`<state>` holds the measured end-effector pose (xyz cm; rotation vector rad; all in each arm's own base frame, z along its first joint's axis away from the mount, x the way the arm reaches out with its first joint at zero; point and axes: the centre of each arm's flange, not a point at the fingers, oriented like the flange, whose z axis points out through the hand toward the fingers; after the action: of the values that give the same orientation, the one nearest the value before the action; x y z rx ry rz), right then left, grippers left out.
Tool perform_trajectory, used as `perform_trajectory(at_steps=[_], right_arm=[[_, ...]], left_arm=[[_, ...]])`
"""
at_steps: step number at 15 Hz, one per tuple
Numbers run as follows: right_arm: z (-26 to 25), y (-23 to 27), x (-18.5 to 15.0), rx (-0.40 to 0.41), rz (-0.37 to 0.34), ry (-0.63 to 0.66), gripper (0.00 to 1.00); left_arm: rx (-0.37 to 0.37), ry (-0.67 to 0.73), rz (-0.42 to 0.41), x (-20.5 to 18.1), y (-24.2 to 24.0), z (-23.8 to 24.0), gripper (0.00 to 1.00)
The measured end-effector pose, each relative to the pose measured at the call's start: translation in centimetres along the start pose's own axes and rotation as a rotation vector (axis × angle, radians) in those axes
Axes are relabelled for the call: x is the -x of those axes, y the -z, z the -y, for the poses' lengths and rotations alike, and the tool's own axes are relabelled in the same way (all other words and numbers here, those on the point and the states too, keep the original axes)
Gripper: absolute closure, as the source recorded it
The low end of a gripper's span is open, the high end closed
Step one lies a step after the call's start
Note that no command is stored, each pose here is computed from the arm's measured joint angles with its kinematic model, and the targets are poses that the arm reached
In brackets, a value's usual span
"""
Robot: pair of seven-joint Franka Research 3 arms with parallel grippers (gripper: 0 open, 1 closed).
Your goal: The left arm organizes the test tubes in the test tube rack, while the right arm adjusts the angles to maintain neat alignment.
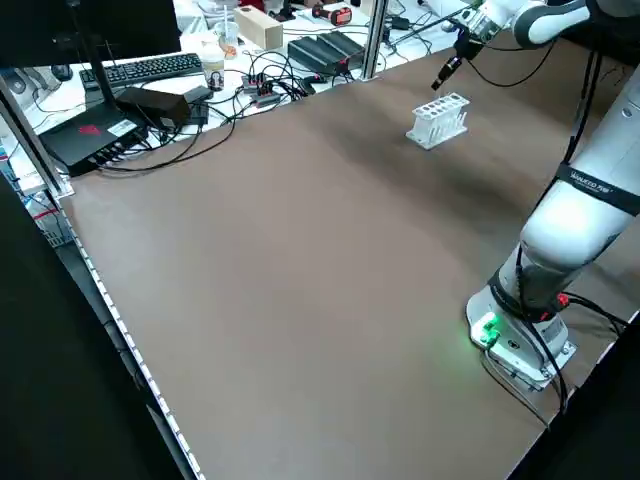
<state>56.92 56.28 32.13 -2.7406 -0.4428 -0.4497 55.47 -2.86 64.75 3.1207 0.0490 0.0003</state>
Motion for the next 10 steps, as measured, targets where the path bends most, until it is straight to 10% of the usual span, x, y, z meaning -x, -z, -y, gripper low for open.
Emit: perform_trajectory(at_steps=[10], right_arm=[[-0.34,-0.82,0.48,0.021,0.028,0.019,0.99]], left_arm=[[0.001,0.002,-0.002,-0.32,-0.33,0.08,0.0]])
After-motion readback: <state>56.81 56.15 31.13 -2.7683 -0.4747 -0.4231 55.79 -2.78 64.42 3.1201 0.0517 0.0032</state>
